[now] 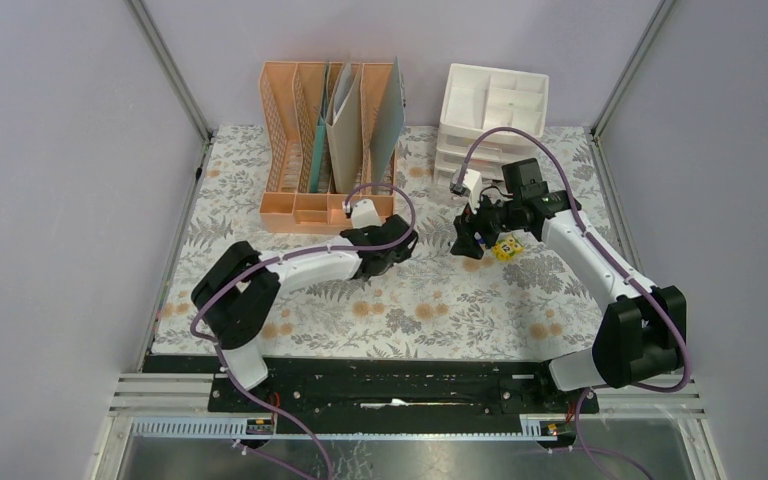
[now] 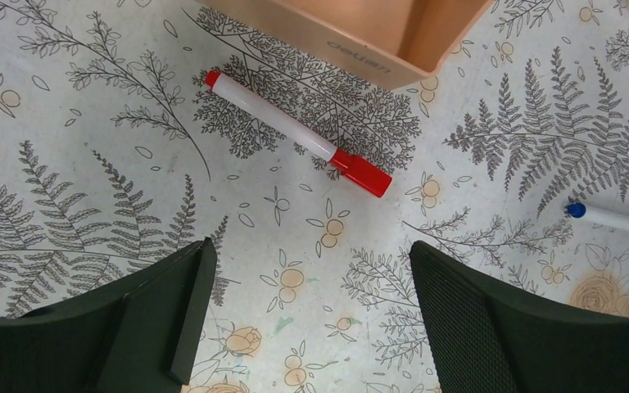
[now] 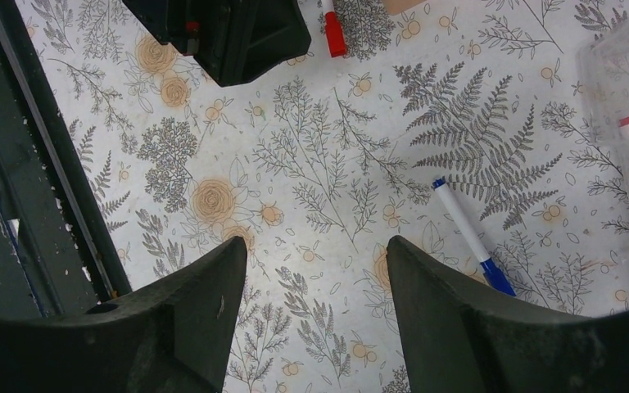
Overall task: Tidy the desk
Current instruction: Pick up the stationery from the center of the board.
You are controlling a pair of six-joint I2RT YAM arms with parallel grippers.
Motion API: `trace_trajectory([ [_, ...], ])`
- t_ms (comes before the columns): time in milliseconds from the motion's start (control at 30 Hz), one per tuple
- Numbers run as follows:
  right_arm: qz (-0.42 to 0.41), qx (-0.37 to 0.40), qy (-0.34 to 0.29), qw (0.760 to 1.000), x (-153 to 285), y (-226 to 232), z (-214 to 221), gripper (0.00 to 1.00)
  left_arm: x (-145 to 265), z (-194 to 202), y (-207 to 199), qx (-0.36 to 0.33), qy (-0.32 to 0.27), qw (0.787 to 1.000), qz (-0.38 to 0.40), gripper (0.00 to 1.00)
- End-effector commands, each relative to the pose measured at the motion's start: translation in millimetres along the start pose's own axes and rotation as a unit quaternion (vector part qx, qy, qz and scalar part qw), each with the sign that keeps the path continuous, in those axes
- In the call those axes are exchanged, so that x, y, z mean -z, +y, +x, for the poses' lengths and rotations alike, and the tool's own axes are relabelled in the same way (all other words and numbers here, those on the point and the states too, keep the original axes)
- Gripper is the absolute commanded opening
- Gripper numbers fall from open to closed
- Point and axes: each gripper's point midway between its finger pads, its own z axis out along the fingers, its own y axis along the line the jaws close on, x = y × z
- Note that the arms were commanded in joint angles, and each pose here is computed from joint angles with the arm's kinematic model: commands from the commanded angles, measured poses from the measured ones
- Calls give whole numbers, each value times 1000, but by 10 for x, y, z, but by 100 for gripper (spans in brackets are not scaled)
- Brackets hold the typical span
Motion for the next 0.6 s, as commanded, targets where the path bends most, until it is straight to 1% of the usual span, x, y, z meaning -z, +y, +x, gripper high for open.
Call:
trace_trajectory([
  [0,-6,-8,-7,1000,2,8,-9,70,-9,-106,-150,11,-12,1000,-2,92],
  [200,-10,-10,-8,1000,-3,20,-12,71,-132,-154,-195,3,-17,999,-36,90],
  [367,-10,-10,-8,1000,-6,16,-11,71,-279,-239,-61,18,-35,995,-90,85],
  [467,-11,-11,-8,1000,-9,21,-7,71,-370,-279,-31,28,-42,994,-96,80],
  [567,-11,-11,-7,1000,-12,23,-5,71,-441,-294,-39,29,-45,994,-96,79],
])
